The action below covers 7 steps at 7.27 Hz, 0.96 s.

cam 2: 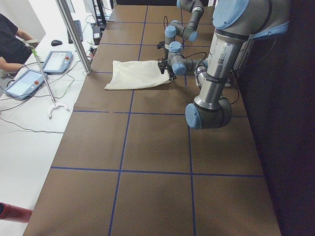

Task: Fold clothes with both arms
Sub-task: 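Move both grippers to the shirt's edge nearest the robot and grasp it, then lift the near edge with both grippers and fold it toward the far edge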

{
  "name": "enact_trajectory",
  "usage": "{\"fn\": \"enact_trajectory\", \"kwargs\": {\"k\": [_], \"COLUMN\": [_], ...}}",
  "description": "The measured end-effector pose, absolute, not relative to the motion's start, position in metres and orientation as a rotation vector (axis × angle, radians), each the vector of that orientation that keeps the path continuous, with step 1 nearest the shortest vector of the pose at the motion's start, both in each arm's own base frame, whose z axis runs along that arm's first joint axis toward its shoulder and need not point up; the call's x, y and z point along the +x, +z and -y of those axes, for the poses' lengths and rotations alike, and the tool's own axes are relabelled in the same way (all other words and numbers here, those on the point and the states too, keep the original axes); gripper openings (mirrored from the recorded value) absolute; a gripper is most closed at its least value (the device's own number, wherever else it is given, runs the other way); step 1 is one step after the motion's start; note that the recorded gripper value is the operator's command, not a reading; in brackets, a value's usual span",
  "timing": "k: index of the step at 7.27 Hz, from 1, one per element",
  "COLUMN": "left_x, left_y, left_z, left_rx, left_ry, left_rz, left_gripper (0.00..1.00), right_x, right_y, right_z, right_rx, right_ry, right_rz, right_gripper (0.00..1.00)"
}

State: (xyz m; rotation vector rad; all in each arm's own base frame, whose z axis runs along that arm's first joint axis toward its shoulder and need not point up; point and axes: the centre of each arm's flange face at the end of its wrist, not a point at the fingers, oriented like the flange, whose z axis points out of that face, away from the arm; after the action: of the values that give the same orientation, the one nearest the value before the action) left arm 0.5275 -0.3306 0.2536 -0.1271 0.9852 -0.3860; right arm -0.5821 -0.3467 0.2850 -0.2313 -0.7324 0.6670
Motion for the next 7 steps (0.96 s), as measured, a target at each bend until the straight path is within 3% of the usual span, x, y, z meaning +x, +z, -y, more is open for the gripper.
{"fn": "enact_trajectory", "kwargs": {"k": [1,3,4,5,7], "left_x": [0.5275,0.5275,0.5275,0.5275,0.5275], "left_y": [0.2535,0.2535,0.2535,0.2535,0.2529], "left_z": [0.3306,0.3306,0.3306,0.3306,0.3307], "left_rx": [-0.127,-0.127,-0.127,-0.126,-0.126], "left_ry": [-0.386,-0.386,-0.386,-0.386,-0.386], "left_rz": [-0.986,-0.986,-0.986,-0.986,-0.986], "left_gripper": [0.0,0.0,0.0,0.0,0.0], "right_x": [-0.5828,-0.5845,-0.585,-0.5849,-0.5855], "right_y": [0.2848,0.2828,0.2816,0.2794,0.277], "right_z": [0.3456,0.3446,0.3446,0.3446,0.3441], "right_rx": [-0.232,-0.235,-0.236,-0.237,-0.238], "right_ry": [0.67,0.676,0.68,0.681,0.679], "right_rz": [0.732,0.734,0.735,0.739,0.742], "right_gripper": [0.98,0.46,0.27,0.18,0.1]}}
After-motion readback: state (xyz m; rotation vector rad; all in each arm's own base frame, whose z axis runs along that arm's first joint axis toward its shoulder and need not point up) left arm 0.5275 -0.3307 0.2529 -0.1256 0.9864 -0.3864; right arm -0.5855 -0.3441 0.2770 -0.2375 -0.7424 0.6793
